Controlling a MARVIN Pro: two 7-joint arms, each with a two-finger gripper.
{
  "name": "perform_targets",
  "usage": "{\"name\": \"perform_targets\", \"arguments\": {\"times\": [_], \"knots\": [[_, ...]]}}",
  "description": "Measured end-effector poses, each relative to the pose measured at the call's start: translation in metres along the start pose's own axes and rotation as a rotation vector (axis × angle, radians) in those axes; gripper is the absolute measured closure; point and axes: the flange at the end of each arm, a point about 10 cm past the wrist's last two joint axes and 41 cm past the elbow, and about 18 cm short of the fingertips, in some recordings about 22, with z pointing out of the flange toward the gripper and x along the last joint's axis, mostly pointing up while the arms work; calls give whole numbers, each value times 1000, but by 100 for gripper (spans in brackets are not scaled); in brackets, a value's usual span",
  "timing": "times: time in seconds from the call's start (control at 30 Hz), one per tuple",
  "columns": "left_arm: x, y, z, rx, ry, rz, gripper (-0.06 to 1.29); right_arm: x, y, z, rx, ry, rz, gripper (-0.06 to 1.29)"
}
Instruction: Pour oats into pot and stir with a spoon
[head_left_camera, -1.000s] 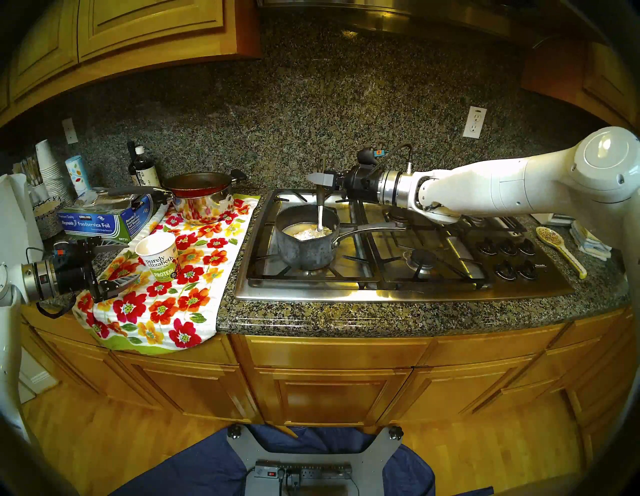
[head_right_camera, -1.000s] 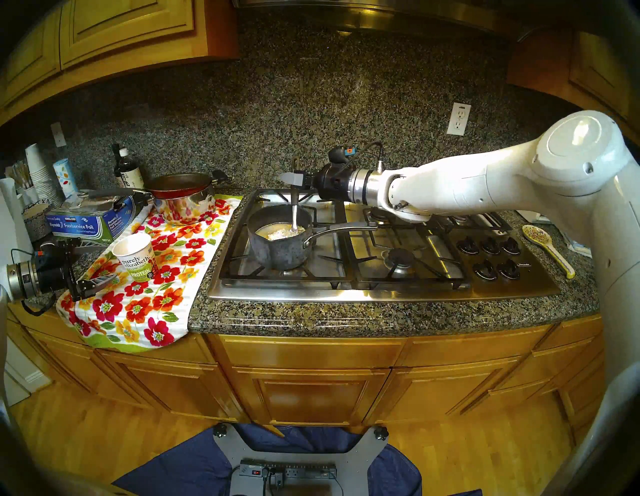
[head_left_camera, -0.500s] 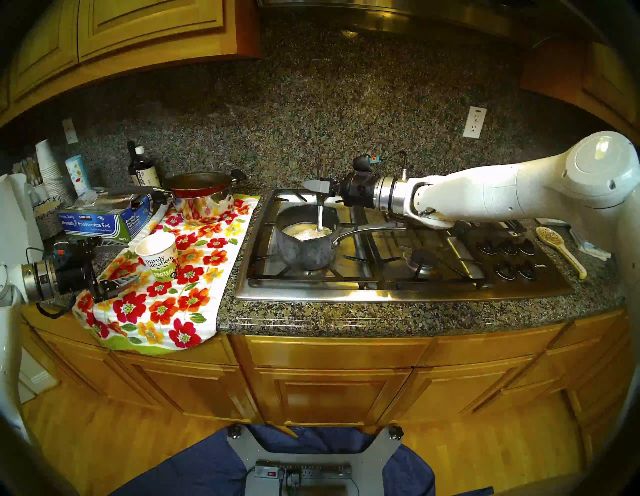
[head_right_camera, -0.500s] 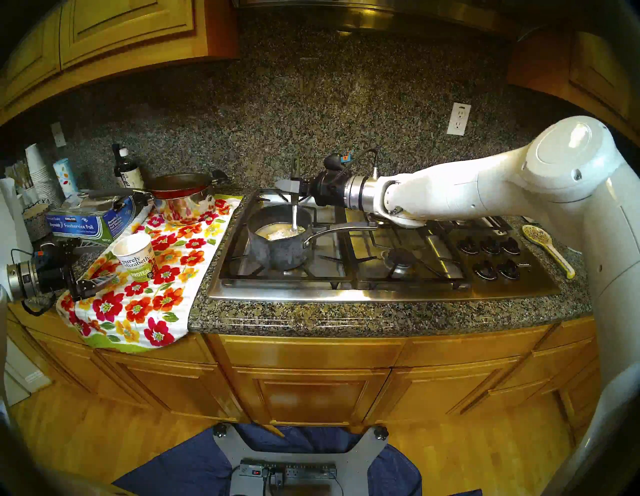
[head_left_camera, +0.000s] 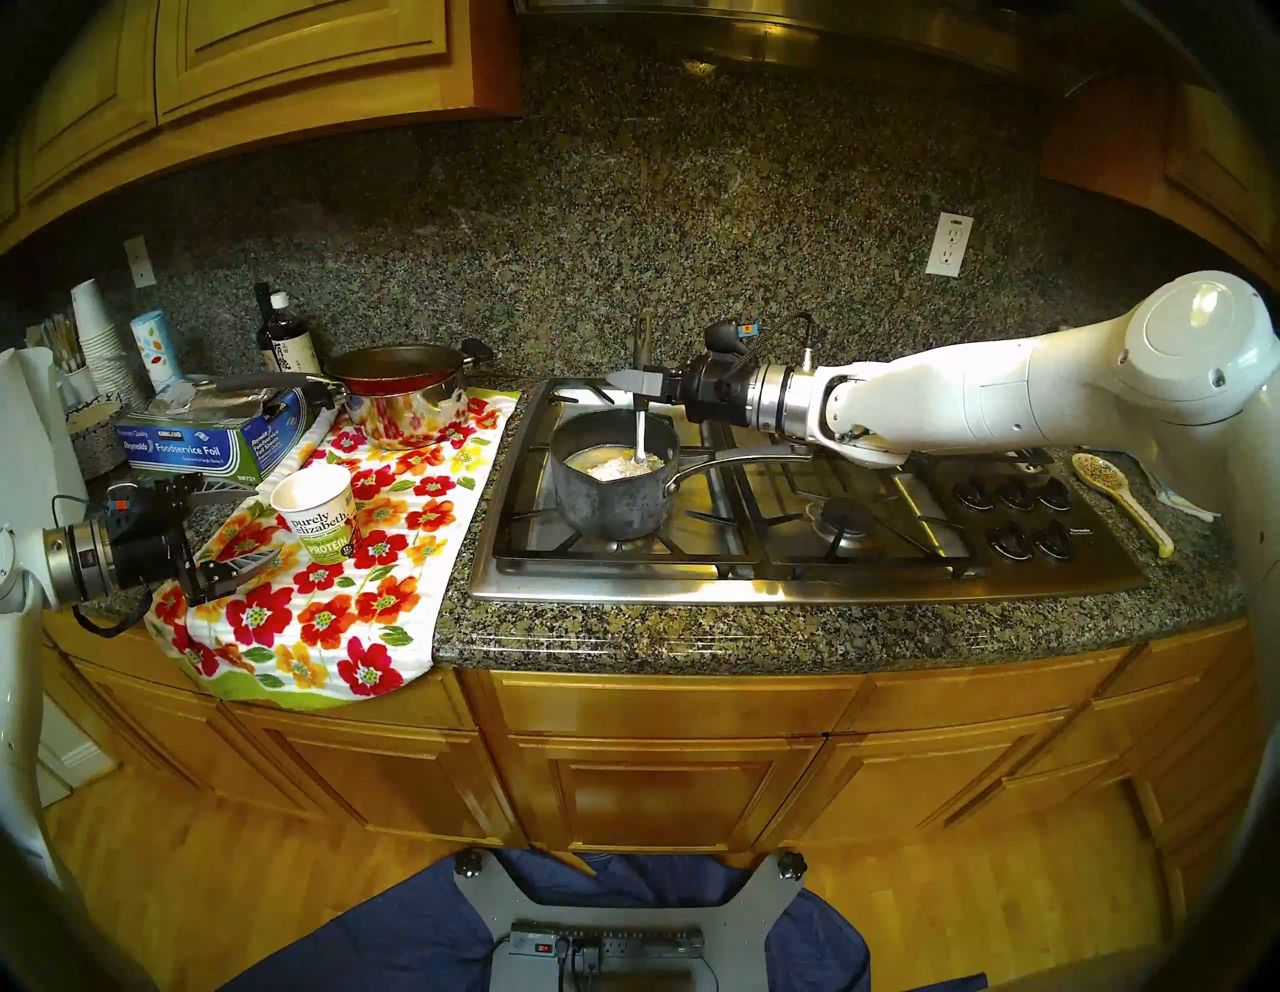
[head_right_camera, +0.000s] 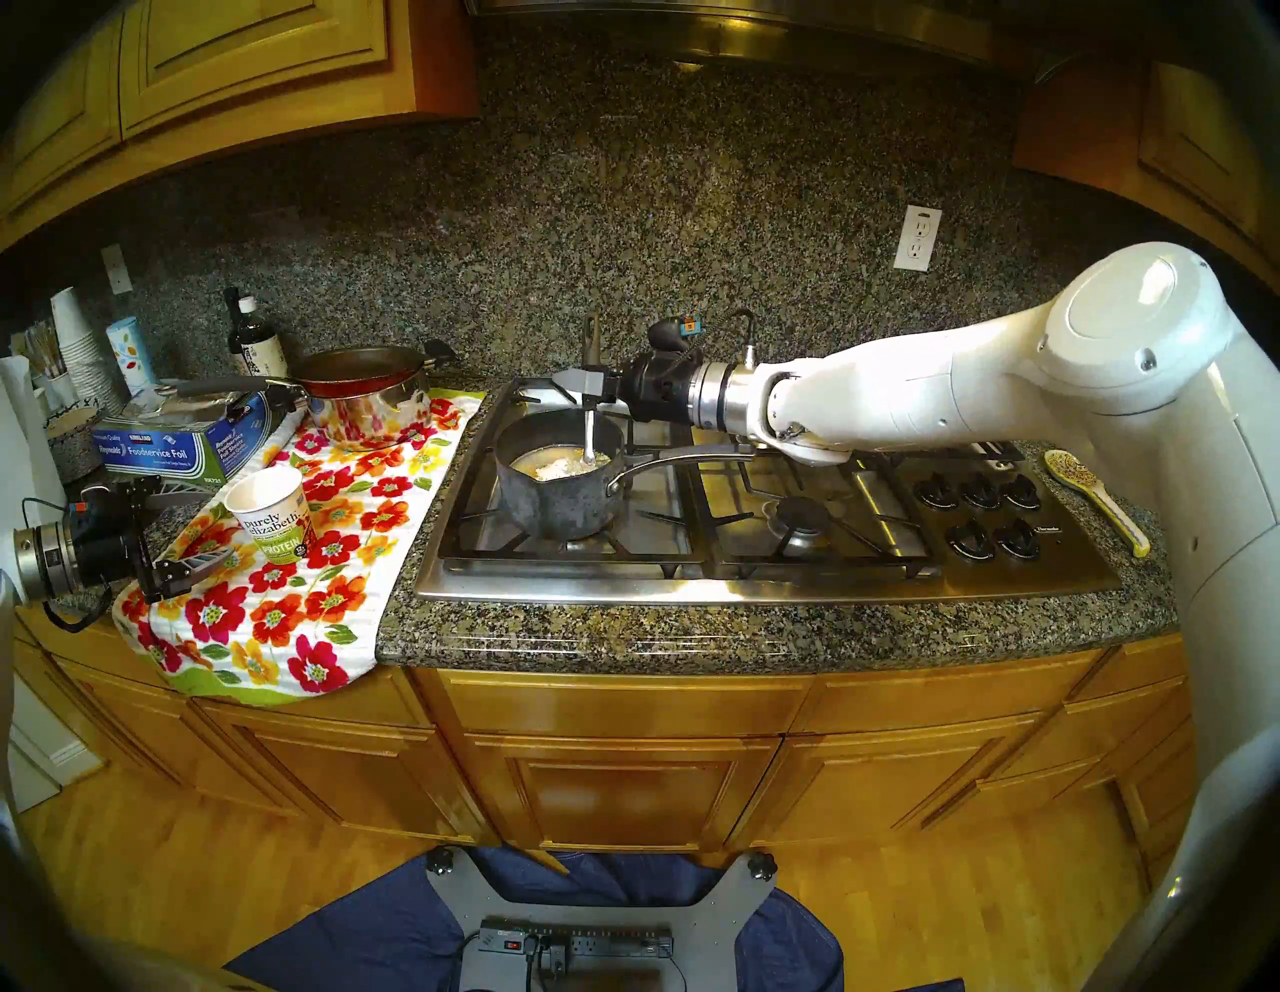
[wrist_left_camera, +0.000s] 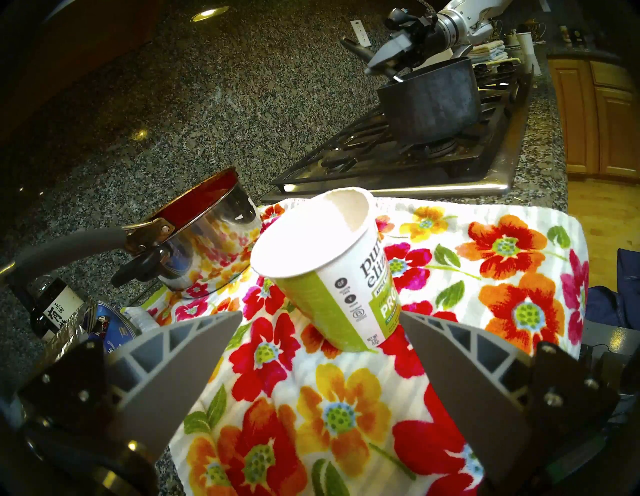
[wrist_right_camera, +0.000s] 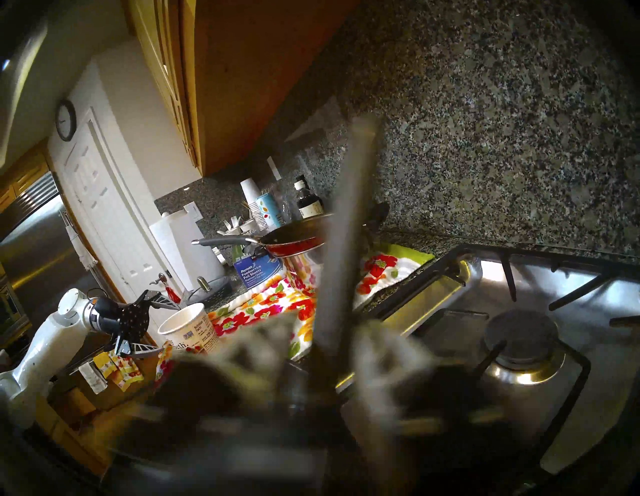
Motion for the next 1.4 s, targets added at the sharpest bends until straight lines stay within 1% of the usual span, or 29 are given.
{"name": "perform_targets", "arguments": {"times": [0.07, 0.1, 0.13, 0.43, 0.67, 0.77, 0.97, 1.4], "knots": [[0, 0, 0, 0, 0, 0, 2, 0, 0, 0, 0, 1, -1, 128], [0, 0, 0, 0, 0, 0, 2, 0, 0, 0, 1, 2, -2, 128], [0, 0, 0, 0, 0, 0, 2, -1, 0, 0, 1, 4, -4, 123], [0, 0, 0, 0, 0, 0, 2, 2, 0, 0, 4, 25, -28, 124], [0, 0, 0, 0, -1, 0, 2, 11, -1, -1, 6, 63, -89, 125], [0, 0, 0, 0, -1, 0, 2, 17, -3, -1, 10, 78, -127, 125], [0, 0, 0, 0, -1, 1, 2, 25, -9, -1, 28, 99, -238, 125], [0, 0, 0, 1, -1, 1, 2, 24, -25, 0, 79, 101, -465, 125]]}}
